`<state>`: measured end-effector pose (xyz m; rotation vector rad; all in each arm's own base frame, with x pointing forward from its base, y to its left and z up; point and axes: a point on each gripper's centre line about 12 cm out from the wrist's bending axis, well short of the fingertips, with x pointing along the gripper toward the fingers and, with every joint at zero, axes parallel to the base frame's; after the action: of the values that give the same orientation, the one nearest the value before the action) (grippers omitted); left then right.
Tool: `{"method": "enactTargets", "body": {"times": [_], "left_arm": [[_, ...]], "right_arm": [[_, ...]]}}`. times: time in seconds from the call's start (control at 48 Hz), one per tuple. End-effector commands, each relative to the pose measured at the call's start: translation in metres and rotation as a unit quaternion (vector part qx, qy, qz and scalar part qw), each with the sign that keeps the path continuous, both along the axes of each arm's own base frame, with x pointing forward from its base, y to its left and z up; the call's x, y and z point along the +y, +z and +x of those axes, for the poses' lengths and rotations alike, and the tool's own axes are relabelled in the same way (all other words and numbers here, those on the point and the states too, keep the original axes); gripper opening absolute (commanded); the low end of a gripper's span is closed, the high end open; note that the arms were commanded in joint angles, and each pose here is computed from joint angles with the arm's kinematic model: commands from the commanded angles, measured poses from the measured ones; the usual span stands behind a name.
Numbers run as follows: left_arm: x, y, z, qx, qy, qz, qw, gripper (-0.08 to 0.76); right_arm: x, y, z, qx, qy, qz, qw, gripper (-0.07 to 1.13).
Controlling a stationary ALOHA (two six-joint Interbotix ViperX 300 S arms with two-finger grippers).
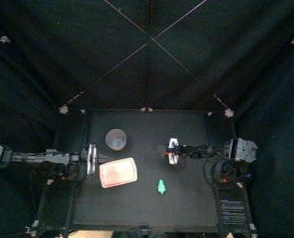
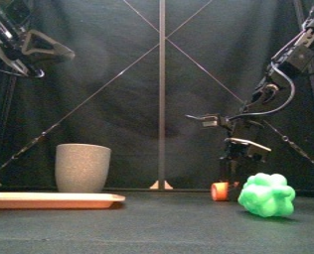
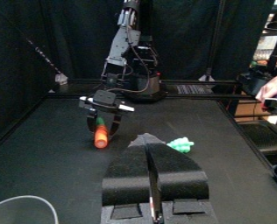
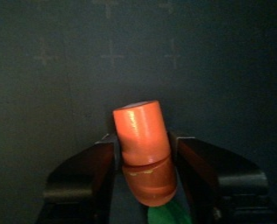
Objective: Pick the carrot then place it on the pink plate
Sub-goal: Place carrot on the pink plate
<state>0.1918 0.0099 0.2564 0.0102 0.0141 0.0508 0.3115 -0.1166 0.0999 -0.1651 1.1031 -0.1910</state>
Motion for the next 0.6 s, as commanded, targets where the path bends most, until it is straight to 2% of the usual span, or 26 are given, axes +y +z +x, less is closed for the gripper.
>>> {"method": "enactTargets", "body": {"times": [0.021,0.062,0.125,0.292,0.479,0.604], "left_arm": [[0.000,0.006,0.001,-0.008,0.001,0.001,1.000,-0.033],[0.000,0.006,0.001,-0.008,0.001,0.000,1.000,-0.033],[0.000,0.006,0.001,-0.008,0.001,0.000,1.000,-0.033],[0.000,0.006,0.001,-0.008,0.001,0.001,1.000,-0.033],[0.000,0.007,0.001,-0.010,0.001,0.001,1.000,-0.033],[0.001,0.007,0.001,-0.010,0.002,0.002,1.000,-0.033]], "right_arm": [[-0.002,0.013,0.008,-0.022,-0.004,-0.003,1.000,0.55],[-0.002,0.016,0.012,-0.028,-0.006,-0.002,1.000,0.49],[0.000,0.023,0.021,-0.042,-0.007,0.001,0.999,0.45],[0.021,0.057,0.060,-0.093,0.029,-0.007,0.995,0.45],[0.059,0.108,0.115,-0.162,0.081,-0.013,0.983,0.45],[0.079,0.124,0.147,-0.192,0.100,-0.005,0.976,0.45]]}}
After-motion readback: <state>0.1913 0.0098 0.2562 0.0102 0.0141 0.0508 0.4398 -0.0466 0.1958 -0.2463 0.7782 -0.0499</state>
